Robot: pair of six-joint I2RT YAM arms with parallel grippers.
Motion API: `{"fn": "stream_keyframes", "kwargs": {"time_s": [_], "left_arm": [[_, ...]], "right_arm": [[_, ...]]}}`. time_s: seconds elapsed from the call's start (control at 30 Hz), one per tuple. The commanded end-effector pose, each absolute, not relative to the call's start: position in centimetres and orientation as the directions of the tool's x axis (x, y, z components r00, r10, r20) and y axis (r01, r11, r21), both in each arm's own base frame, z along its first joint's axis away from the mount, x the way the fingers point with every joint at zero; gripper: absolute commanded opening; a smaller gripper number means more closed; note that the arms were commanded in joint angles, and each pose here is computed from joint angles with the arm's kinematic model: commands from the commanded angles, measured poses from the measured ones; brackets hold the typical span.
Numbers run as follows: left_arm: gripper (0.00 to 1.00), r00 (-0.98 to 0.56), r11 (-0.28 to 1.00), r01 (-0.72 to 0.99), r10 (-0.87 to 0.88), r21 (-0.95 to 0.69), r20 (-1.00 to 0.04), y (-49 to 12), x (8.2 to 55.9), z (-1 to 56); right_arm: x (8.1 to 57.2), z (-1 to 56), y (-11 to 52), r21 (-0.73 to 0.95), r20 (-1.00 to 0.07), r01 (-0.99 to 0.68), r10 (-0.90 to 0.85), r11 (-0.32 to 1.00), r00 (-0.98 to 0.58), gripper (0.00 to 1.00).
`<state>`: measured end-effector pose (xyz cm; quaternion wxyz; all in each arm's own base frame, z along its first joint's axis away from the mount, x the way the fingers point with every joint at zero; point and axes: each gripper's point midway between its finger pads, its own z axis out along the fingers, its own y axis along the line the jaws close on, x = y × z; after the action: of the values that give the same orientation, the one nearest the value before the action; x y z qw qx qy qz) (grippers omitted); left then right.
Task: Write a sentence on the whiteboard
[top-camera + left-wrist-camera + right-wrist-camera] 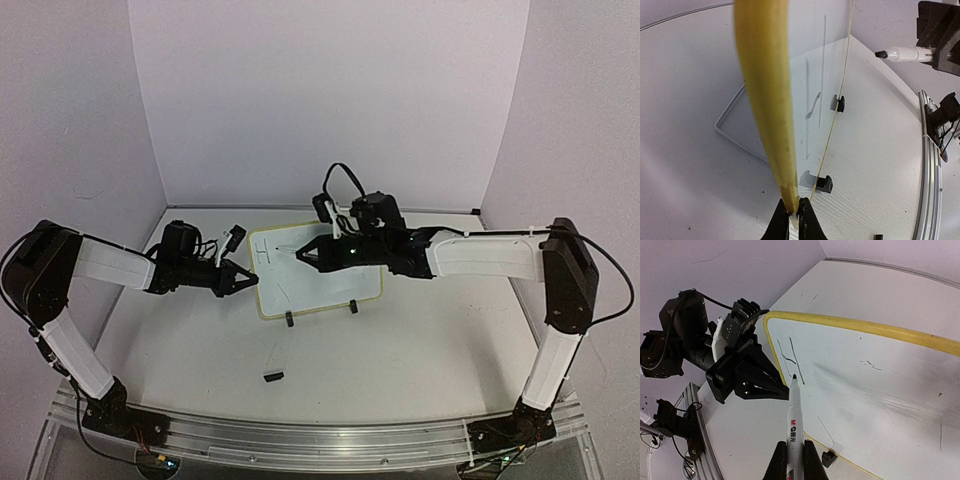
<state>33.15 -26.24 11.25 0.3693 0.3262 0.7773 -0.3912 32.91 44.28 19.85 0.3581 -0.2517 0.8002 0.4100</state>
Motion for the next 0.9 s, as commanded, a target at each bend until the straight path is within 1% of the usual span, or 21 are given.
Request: {"fn": "stream_keyframes", "kwargs": {"time_s": [0.0,0.6,0.87], "left_arm": [[0.00,-0.492,0.560,0.773,0.236,-0.297,-0.838,-25.3,34.9,11.5],[0.00,-0.493,0.559,0.775,0.242,-0.295,-0.836,-25.4,35.1,11.3],[0.00,-0.492,0.559,0.775,0.242,-0.294,-0.836,-25.4,35.1,11.3]], "right_arm": [[33.8,20.4,45.0,0.479,-0.798,-0.710,-0.081,0.516,-0.597,0.00],[36.3,19.7,45.2,0.464,-0.804,-0.684,-0.056,0.562,-0.592,0.00],[36.3,19.2,45.8,0.466,-0.799,-0.698,-0.081,0.544,-0.596,0.00]]}}
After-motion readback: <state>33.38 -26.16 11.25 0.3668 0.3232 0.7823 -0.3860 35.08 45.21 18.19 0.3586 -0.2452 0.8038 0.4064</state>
